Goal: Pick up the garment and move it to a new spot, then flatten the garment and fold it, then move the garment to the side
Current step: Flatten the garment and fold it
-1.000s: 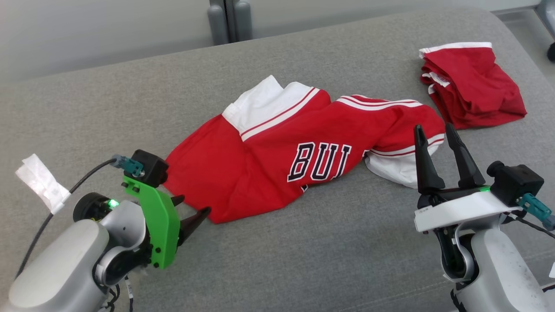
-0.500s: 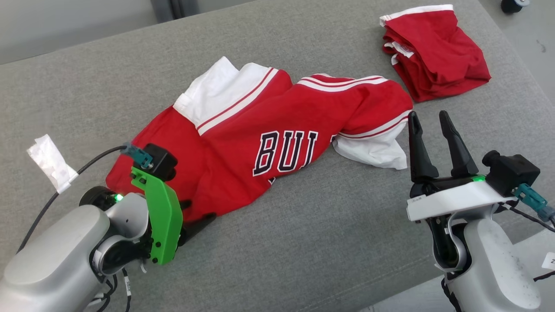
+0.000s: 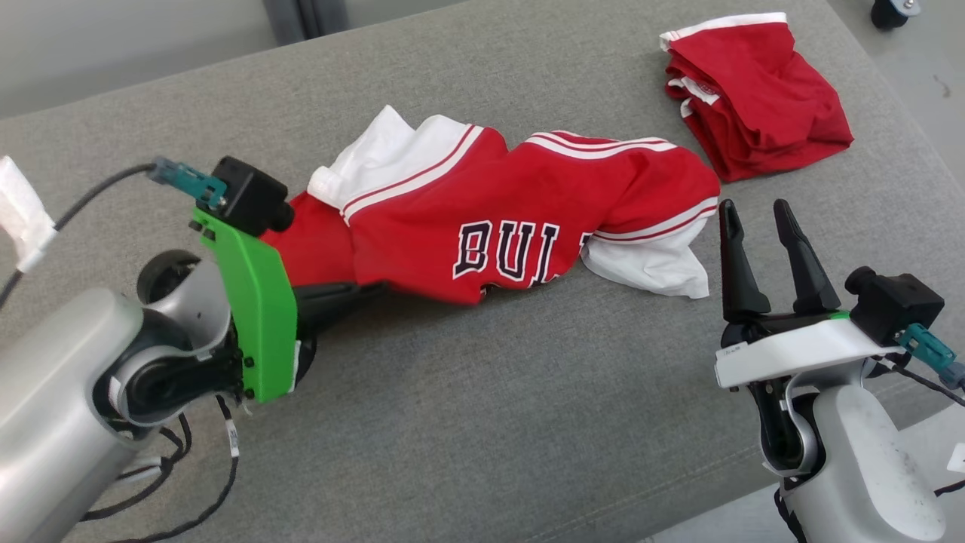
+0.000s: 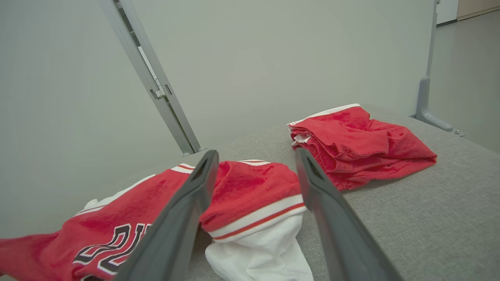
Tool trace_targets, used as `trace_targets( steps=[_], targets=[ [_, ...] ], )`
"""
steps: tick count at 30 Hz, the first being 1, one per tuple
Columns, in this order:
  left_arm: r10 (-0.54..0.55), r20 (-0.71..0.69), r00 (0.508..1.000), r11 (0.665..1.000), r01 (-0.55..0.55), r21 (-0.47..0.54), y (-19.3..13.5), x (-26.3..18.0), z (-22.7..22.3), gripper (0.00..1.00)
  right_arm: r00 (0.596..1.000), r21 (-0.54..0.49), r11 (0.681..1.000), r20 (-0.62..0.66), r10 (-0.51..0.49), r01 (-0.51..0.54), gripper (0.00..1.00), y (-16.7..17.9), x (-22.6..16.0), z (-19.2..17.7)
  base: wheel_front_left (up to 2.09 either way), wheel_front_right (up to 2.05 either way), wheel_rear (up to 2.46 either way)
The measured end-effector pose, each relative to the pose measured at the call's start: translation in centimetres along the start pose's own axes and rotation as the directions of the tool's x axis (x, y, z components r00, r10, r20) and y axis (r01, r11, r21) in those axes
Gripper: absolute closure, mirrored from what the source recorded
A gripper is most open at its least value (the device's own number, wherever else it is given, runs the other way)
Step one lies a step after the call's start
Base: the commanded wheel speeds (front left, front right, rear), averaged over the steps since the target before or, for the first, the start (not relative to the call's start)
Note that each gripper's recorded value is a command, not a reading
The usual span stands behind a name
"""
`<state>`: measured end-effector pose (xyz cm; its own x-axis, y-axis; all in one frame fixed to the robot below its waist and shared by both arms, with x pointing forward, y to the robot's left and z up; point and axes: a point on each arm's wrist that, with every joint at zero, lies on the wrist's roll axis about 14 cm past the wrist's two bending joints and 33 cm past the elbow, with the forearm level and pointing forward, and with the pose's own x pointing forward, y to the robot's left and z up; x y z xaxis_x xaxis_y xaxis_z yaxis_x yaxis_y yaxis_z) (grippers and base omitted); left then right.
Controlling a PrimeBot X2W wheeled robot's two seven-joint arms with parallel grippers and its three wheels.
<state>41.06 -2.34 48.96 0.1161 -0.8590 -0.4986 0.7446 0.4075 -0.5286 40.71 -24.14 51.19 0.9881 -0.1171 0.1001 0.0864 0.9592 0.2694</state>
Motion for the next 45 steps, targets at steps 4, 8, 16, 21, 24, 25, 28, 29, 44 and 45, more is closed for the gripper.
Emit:
trace_targets(
  steps=[4,8,16,21,24,25,28,29,44,45],
  targets=[
    [-0.043,0.113,0.993,0.998,0.039,0.042,-2.2,-2.6,3.9,1.0,1.0,0.006,1.0,0.008,0.02,-0.02,0.0,0.7,0.1,0.3,0.0,0.0,0.0],
    [-0.052,0.23,0.972,0.998,0.04,0.054,-3.2,-5.1,7.5,1.0,0.999,0.005,0.999,0.015,0.034,-0.034,0.0,1.1,0.1,0.5,0.0,0.0,0.0],
    [0.264,0.23,0.937,0.964,-0.245,-0.108,7.3,-7.3,6.9,1.0,1.0,-0.004,1.0,-0.003,0.021,-0.021,0.0,0.4,0.1,0.0,0.0,0.0,0.0],
    [0.505,0.233,0.831,0.863,-0.486,-0.137,15.6,-9.5,5.8,1.0,1.0,-0.022,1.0,-0.012,0.001,-0.001,0.0,-0.5,0.4,-0.2,0.0,0.0,0.0],
    [0.597,0.247,0.763,0.801,-0.585,-0.128,19.1,-10.6,5.7,0.56,1.0,-0.031,0.999,-0.021,-0.009,0.009,0.0,-1.0,0.6,-0.5,0.0,0.0,0.0],
    [0.618,0.246,0.747,0.784,-0.61,-0.117,19.9,-10.7,5.5,0.11,1.0,-0.033,0.999,-0.023,-0.011,0.01,0.0,-1.1,0.7,-0.6,0.0,0.0,0.0],
    [0.666,0.279,0.692,0.738,-0.665,-0.112,22.2,-10.7,5.2,0.0,0.999,-0.035,0.999,-0.039,-0.011,0.009,0.0,-1.1,1.0,-1.3,0.0,0.0,0.0],
    [0.67,0.298,0.68,0.733,-0.669,-0.122,22.5,-10.7,5.4,0.0,0.999,-0.034,0.999,-0.045,-0.01,0.009,0.0,-1.0,1.0,-1.5,0.0,0.0,0.0],
    [0.543,0.576,0.611,0.716,-0.695,0.062,15.8,-13.0,9.0,0.0,0.996,-0.008,0.998,-0.058,0.067,-0.068,0.0,1.6,0.1,-1.7,0.0,0.0,0.0],
    [0.537,0.612,0.581,0.706,-0.706,0.051,15.2,-13.7,9.2,0.0,0.996,-0.007,0.997,-0.057,0.075,-0.075,0.0,1.8,-0.1,-1.6,0.0,0.0,0.0]
  ],
)
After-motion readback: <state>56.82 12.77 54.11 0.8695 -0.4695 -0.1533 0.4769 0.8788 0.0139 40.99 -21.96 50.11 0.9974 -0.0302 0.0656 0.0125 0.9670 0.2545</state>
